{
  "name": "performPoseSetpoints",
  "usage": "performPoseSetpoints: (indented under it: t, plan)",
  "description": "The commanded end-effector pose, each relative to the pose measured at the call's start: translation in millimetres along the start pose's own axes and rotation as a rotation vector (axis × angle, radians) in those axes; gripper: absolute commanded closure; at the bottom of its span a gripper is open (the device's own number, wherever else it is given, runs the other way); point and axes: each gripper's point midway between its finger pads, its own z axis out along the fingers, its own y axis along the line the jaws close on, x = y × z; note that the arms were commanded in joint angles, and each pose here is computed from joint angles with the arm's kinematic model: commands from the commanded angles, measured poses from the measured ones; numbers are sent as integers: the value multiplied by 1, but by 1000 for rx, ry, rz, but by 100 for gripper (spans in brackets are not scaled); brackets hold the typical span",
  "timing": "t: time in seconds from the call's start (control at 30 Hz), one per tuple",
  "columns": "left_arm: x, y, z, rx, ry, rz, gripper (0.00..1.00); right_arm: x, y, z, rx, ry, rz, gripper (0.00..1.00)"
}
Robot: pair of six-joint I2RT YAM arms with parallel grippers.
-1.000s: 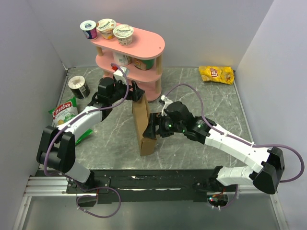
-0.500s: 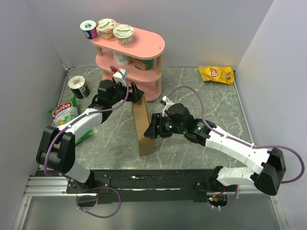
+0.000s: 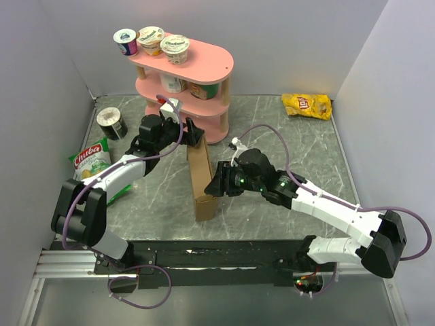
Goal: Fold the paper box
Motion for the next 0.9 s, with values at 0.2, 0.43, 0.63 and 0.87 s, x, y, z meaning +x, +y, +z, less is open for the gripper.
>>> performPoseSetpoints:
  t: [0.2, 0.43, 0.63, 0.87]
  plan:
    - [51, 24, -4, -112, 140, -43, 9, 40, -40, 7, 143, 90, -27, 80]
    - [57, 32, -3, -152, 160, -55, 10, 58, -57, 9, 225, 124, -51, 92]
    - [61, 39, 0, -193, 178, -78, 11, 71, -69, 10, 272, 142, -78, 98]
    - [72, 48, 1, -237, 227, -87, 14, 88, -88, 15, 360, 173, -134, 100]
